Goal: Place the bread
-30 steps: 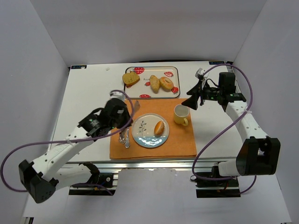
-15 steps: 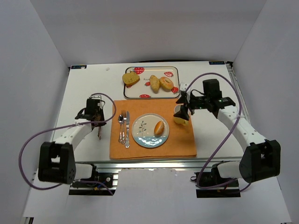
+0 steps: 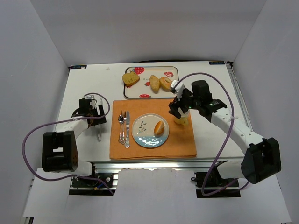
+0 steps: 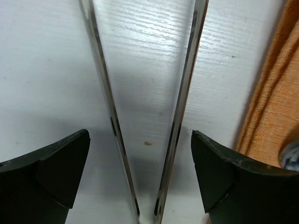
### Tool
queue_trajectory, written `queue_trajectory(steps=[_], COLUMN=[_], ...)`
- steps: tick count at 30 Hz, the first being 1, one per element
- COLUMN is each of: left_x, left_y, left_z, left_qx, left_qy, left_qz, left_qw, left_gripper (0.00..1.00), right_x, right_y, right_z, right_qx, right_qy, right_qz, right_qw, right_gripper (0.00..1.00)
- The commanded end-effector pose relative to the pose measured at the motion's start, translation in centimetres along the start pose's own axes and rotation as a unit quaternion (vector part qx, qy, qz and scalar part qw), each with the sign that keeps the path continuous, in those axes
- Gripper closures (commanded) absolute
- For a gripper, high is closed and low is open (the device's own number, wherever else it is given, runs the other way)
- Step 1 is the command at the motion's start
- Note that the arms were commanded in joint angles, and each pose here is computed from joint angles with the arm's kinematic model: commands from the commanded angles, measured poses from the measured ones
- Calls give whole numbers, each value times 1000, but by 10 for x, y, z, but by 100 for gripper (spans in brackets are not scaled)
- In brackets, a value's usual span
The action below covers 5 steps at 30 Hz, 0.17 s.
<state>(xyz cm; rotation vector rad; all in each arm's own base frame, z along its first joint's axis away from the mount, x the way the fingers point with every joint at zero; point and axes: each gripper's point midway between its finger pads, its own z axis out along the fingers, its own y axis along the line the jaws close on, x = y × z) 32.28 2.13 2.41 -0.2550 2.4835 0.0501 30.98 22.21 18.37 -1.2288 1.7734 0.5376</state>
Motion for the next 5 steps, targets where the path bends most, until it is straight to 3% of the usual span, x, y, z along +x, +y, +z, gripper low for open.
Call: queue_trajectory(steps=[1, 5], left_x=[-27, -53], left_y=[0, -1], left_z=[-23, -55], left_qx=[6, 10], left_qy=[-53, -108], left_qz=[-16, -53], left_qw=[998, 993], left_gripper=[2, 2], right_x=[-23, -44], right_y=[-32, -46], right_z=[-4, -8], right_qx=[128, 152], right_qy=[-10, -28], right_qz=[37, 56], right_qw=[991, 986], right_gripper=[11, 10])
